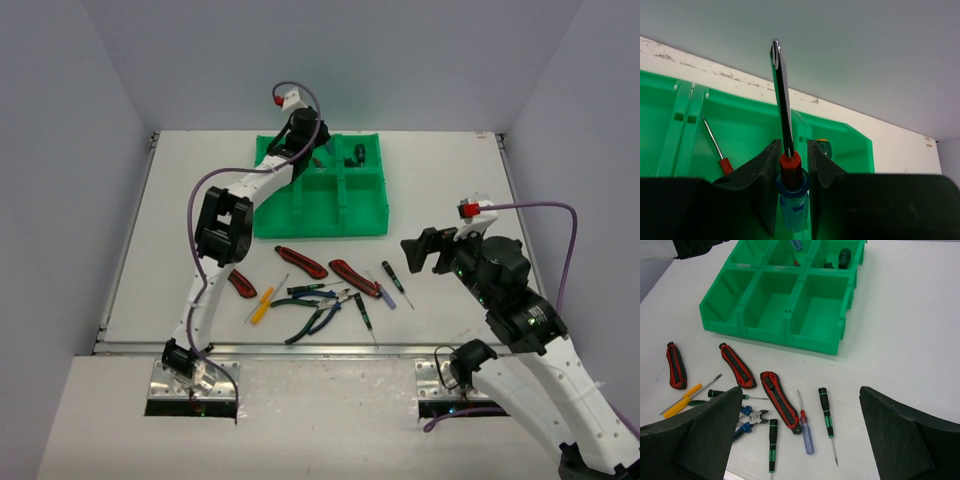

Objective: Sort the tools into containers

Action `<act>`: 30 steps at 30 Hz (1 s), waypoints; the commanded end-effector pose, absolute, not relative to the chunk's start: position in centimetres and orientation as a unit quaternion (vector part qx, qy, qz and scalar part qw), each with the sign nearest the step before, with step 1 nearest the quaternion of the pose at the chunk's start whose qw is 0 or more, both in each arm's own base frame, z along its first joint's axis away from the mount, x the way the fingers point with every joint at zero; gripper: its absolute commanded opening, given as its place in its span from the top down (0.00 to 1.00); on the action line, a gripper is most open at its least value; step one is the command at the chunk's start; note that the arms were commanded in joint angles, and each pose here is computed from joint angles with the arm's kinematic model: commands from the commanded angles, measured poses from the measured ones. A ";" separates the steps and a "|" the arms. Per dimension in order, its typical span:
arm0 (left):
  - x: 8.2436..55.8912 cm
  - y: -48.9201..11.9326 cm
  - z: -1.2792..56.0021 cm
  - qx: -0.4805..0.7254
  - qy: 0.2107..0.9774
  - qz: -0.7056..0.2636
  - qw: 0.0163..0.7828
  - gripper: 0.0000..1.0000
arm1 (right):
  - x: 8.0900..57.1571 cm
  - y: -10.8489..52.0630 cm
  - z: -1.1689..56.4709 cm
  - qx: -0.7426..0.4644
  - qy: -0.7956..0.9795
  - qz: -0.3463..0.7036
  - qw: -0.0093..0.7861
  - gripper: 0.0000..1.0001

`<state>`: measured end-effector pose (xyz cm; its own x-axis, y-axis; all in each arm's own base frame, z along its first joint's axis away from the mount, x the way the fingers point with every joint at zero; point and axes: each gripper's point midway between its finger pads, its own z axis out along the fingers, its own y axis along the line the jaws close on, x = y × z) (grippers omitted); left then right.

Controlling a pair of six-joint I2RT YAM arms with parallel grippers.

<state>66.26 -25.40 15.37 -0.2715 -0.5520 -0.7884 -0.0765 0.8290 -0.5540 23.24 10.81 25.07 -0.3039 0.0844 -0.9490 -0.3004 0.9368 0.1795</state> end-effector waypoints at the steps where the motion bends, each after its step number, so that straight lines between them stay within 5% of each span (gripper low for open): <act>1: 65.8 -26.0 17.5 -0.205 0.754 -0.217 0.585 0.76 | 23.5 11.0 25.8 -0.073 0.779 0.167 0.600 0.01; 4: 65.1 -25.7 17.4 -0.205 0.755 -0.207 0.587 0.67 | 23.6 10.8 25.6 -0.071 0.781 0.162 0.599 0.01; 8: 64.2 -24.9 19.2 -0.210 0.753 -0.197 0.591 0.30 | 23.8 10.9 25.3 -0.073 0.785 0.160 0.594 0.01; 16: 60.3 -26.0 30.1 -0.171 0.714 -0.245 0.633 0.00 | 24.7 11.3 23.6 -0.087 0.805 0.143 0.570 0.01; 21: 52.9 -25.4 41.4 -0.130 0.679 -0.254 0.676 0.00 | 25.0 13.3 20.3 -0.135 0.838 0.155 0.506 0.02; 25: 45.2 -22.0 46.3 -0.135 0.661 -0.266 0.689 0.00 | 25.3 13.4 15.5 -0.149 0.887 0.123 0.419 0.14; 30: 34.2 -16.3 43.6 -0.144 0.656 -0.297 0.678 0.00 | 25.2 13.9 9.9 -0.177 0.923 0.100 0.326 0.47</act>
